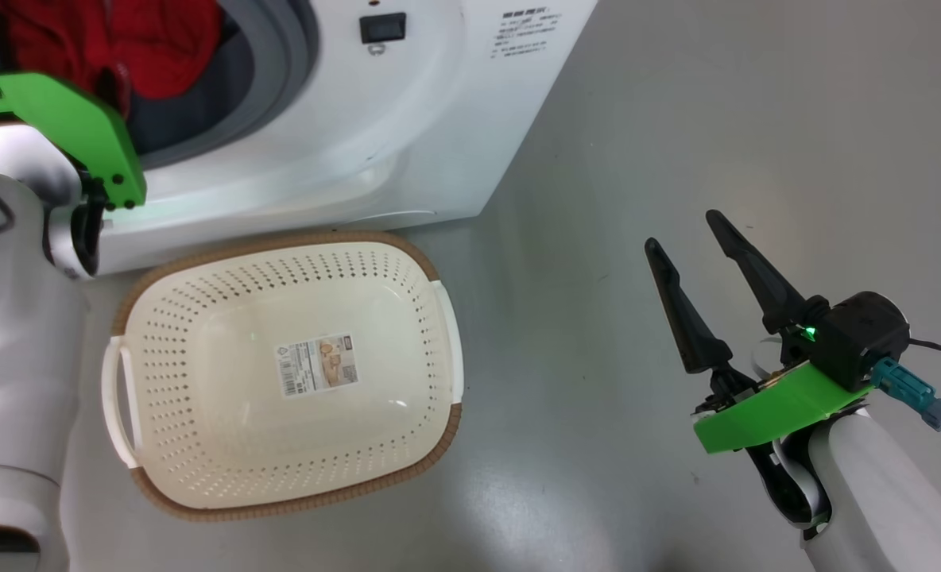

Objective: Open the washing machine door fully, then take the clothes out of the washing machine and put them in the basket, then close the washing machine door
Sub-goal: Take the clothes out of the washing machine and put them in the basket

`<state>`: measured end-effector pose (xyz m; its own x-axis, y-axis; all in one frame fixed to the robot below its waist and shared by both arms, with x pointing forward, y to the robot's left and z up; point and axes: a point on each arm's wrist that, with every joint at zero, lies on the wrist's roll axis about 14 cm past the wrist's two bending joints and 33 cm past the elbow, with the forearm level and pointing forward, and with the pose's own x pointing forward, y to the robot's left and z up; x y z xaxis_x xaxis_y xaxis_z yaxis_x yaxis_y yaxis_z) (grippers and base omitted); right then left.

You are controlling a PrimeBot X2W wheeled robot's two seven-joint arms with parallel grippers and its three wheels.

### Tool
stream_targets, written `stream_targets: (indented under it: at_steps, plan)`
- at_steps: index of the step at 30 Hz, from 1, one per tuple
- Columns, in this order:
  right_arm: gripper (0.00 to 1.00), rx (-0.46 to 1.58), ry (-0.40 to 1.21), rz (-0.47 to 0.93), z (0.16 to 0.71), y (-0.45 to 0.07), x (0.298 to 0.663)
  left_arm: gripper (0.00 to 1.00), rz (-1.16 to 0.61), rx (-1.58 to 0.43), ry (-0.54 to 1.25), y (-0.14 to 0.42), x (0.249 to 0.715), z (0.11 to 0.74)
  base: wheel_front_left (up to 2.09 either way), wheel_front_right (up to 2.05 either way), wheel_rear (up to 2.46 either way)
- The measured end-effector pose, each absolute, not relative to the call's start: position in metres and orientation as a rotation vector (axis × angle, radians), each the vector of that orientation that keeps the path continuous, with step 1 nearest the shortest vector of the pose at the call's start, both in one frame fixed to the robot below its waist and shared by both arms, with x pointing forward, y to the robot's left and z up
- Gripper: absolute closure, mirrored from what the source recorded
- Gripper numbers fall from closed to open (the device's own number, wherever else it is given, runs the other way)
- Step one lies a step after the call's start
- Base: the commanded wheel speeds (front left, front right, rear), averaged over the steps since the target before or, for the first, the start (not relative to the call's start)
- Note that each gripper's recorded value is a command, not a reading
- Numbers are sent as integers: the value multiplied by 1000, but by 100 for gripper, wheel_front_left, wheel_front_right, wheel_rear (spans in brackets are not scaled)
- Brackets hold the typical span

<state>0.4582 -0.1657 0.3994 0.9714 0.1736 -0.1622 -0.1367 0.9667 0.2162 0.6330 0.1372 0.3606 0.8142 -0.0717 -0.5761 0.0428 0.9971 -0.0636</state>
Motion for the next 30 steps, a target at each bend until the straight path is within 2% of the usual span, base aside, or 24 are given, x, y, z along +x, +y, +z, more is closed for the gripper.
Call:
stream_targets:
  at_steps: [9, 10, 11, 12, 13, 21, 30]
  plan:
    - [0, 197, 204, 150, 391, -170, 458, 0, -48, -63, 679, 138, 635, 342, 0, 0, 0]
    - [0, 198, 205, 151, 390, -170, 459, 16, -49, -61, 675, 137, 636, 342, 0, 0, 0]
    - [0, 201, 205, 151, 390, -170, 459, 16, -50, -61, 668, 137, 637, 342, 0, 0, 0]
    - [0, 202, 206, 152, 390, -169, 459, 83, -51, -60, 649, 137, 638, 344, 0, 0, 0]
    - [0, 202, 206, 154, 390, -169, 459, 100, -54, -58, 642, 136, 639, 344, 0, 0, 0]
    - [0, 205, 203, 157, 391, -168, 459, 100, -56, -54, 583, 137, 641, 350, 0, 0, 0]
    - [0, 210, 185, 163, 398, -165, 461, 100, -57, -89, 365, 143, 644, 379, 0, 0, 0]
